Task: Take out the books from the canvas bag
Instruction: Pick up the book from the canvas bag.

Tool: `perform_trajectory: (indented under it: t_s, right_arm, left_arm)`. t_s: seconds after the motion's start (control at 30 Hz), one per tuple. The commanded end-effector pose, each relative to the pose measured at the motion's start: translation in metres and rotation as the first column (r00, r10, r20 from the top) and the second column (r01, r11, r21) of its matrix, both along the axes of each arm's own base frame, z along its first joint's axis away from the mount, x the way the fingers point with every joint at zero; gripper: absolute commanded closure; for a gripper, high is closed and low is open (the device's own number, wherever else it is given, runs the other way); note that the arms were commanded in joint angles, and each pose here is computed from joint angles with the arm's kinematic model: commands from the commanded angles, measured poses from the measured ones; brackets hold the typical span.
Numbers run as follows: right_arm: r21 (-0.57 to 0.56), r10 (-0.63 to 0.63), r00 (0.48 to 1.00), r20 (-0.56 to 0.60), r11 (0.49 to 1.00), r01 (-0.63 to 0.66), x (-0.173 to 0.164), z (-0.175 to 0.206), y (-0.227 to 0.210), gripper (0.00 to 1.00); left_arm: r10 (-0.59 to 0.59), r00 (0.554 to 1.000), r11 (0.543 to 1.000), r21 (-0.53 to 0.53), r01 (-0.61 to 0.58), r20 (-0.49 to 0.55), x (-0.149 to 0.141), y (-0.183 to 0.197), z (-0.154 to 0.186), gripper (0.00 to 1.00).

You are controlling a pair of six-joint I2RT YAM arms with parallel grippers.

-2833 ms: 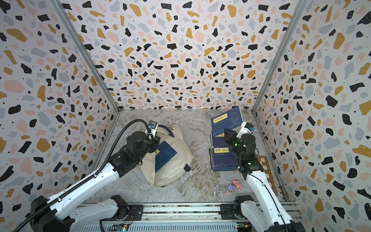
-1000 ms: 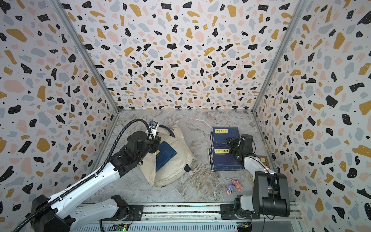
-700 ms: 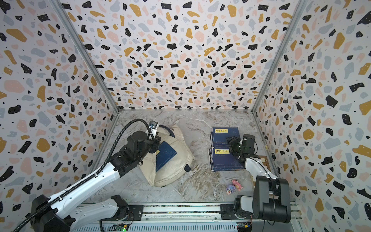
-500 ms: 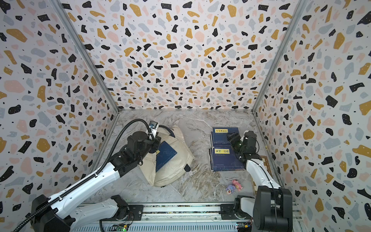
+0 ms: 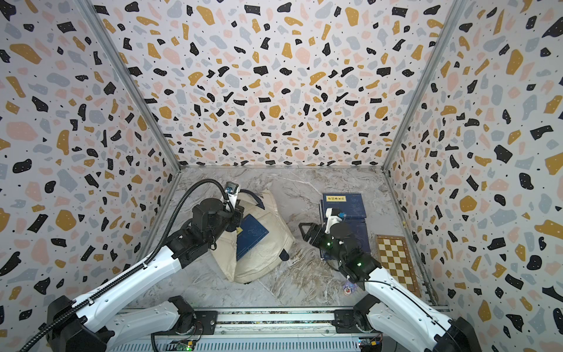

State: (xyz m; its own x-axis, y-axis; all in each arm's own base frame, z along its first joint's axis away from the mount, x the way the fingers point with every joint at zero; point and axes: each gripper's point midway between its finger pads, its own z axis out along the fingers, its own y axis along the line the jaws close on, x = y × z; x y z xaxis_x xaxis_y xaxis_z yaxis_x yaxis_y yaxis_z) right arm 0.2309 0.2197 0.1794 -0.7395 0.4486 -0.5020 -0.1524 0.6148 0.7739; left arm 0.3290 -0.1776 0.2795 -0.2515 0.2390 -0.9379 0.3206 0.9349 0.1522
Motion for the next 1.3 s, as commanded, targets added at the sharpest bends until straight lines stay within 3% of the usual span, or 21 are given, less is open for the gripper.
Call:
perform_trajectory:
  t_s: [0.0, 0.23, 0.5, 0.73, 1.0, 1.27]
  right_arm:
    - [0.056, -0.043, 0.999, -0.026, 0.997, 0.044, -0.02, -0.007, 0.017, 0.2]
    - [0.065, 0.127, 0.992, -0.012, 0.99, -0.126, -0.066, -0.014, 0.086, 0.19]
    - [0.081, 0.237, 0.97, -0.046, 0.969, -0.233, -0.075, -0.025, 0.144, 0.19]
    - [0.064, 0.19, 0.973, -0.133, 0.981, -0.183, -0.085, -0.043, 0.166, 0.19]
    - [-0.004, 0.171, 0.985, 0.013, 0.985, -0.171, -0.107, -0.018, 0.179, 0.19]
    - [-0.008, 0.219, 0.975, -0.048, 0.976, -0.219, -0.105, -0.034, 0.193, 0.19]
  left_arm:
    - [0.029, 0.997, 0.997, -0.073, -0.024, 0.076, 0.005, 0.002, 0.036, 1.0]
    - [0.048, 0.998, 0.993, -0.114, -0.042, 0.051, 0.011, -0.002, 0.04, 1.0]
    - [0.038, 0.999, 0.978, -0.205, -0.033, 0.021, 0.007, -0.007, 0.063, 1.0]
    - [0.044, 0.999, 0.973, -0.228, -0.036, 0.027, 0.009, -0.01, 0.077, 1.0]
    - [0.055, 0.998, 0.987, -0.148, -0.055, -0.004, 0.016, -0.017, 0.077, 1.0]
    - [0.039, 0.998, 0.982, -0.188, -0.03, 0.045, 0.003, -0.019, 0.107, 1.0]
